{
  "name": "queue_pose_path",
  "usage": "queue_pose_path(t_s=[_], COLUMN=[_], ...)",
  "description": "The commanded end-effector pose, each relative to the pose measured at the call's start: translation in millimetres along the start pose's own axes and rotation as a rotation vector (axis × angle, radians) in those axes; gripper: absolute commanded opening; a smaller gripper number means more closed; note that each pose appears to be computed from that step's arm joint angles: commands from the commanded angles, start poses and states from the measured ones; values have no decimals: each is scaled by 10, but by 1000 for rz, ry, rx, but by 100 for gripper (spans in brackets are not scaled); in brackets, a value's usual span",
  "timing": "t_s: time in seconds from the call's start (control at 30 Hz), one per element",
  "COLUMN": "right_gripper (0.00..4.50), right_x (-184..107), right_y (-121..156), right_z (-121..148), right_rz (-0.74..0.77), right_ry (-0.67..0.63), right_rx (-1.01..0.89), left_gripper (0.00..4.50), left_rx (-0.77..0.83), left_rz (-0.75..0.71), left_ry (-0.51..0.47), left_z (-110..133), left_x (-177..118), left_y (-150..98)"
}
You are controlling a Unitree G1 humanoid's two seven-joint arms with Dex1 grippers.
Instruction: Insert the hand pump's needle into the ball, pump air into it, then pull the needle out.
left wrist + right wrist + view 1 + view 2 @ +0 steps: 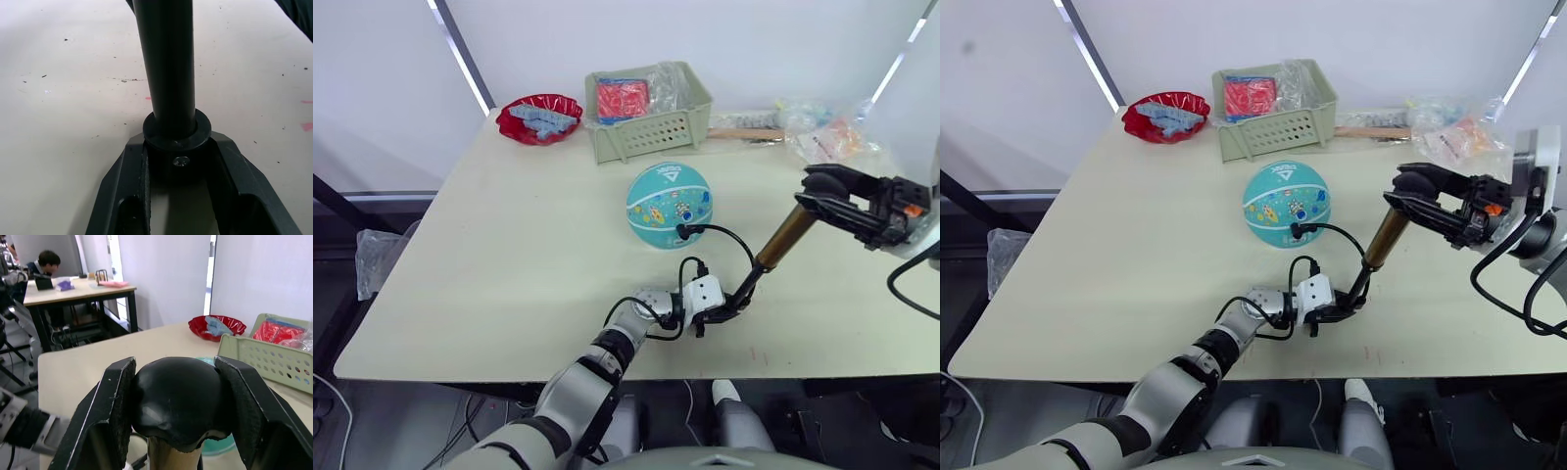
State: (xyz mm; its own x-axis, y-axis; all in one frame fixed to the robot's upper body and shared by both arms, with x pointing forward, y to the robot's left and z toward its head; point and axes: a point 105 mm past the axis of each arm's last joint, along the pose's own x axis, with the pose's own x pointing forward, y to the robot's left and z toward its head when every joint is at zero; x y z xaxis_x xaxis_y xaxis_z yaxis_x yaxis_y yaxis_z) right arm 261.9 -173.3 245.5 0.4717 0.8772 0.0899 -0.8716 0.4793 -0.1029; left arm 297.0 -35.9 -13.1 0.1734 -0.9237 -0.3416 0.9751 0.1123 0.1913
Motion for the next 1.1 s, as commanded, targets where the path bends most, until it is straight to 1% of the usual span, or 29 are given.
queue_pose_path(t_s=[0.03,0.3,0.43,0.5,0.7,0.77,0.83,1.1], right_gripper=[207,207,207,207,207,207,207,207], right_x=[30,57,40,59,62,60,66,-30], right_y=[28,94,222,271,340,334,312,65], right_z=[-425,-1010,-1314,-1388,-1554,-1541,-1472,-860], right_rz=[-11,-30,-7,-7,-19,-22,-24,-48], right_ry=[153,256,330,328,373,367,342,211], right_rx=[32,100,129,150,153,134,114,-15], left_gripper=[112,112,112,112,112,112,112,112], left_rx=[-100,-105,-109,-108,-95,-90,-86,-80], left_rz=[-123,-124,-126,-127,-127,-128,-127,-131], left_ry=[235,240,245,247,268,272,277,296], left_z=[-652,-657,-671,-675,-696,-698,-702,-739], left_x=[-148,-145,-155,-158,-172,-175,-180,-211], left_y=[-430,-431,-437,-439,-421,-414,-409,-409])
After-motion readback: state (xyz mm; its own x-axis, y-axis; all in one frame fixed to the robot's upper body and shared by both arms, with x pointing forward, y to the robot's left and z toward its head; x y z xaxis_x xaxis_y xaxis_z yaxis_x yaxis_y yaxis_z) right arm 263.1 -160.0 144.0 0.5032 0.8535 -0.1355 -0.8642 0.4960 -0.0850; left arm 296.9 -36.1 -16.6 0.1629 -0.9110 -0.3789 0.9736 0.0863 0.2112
